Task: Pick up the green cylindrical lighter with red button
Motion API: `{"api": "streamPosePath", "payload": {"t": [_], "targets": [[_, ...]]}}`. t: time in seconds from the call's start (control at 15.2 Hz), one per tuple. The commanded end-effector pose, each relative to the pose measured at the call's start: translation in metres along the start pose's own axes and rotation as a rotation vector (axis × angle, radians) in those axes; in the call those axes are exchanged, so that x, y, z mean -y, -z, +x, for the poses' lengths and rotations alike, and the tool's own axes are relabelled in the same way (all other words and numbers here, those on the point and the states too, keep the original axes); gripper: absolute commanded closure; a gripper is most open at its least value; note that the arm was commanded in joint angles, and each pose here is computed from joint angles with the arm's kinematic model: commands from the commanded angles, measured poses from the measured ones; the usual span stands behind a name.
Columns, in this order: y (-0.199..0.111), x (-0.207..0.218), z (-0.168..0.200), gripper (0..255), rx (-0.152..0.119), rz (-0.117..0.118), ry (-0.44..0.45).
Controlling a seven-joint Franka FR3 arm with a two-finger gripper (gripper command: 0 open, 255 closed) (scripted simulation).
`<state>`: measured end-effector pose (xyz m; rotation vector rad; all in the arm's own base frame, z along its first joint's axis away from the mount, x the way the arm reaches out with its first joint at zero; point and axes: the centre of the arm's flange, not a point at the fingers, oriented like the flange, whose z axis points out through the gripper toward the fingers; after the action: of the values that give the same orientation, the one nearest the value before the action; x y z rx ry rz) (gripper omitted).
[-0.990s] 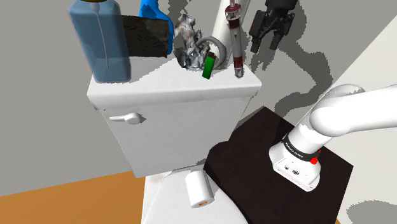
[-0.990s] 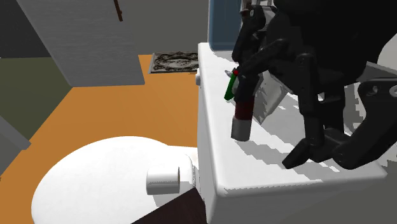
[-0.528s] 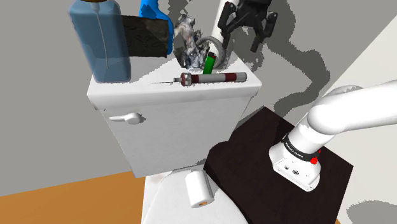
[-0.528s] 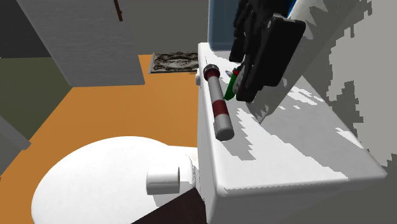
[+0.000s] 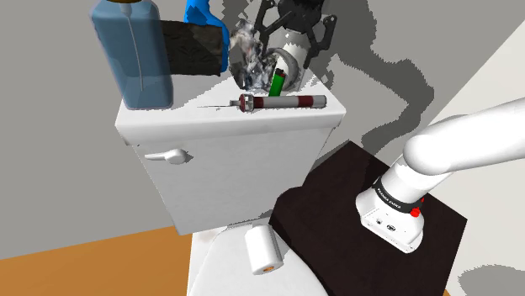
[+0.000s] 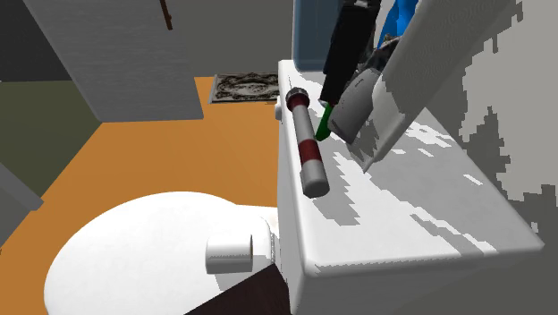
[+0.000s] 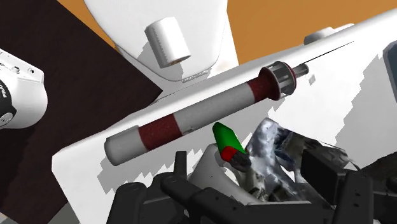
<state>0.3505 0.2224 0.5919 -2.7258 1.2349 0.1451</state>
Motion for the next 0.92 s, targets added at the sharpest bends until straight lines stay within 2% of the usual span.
{"api": "streamPosePath", "payload": {"t": [0.0,0.33,0.4,0.86], "targets": [[-0.010,0.002,0.002,0,0.000,0.002,-0.007],[-0.029,0.000,0.005,0,0.000,0.002,-0.007],[-0.029,0.000,0.006,255,0.000,0.002,-0.007],[-0.030,-0.001,0.005,255,0.000,0.002,-0.007]]}}
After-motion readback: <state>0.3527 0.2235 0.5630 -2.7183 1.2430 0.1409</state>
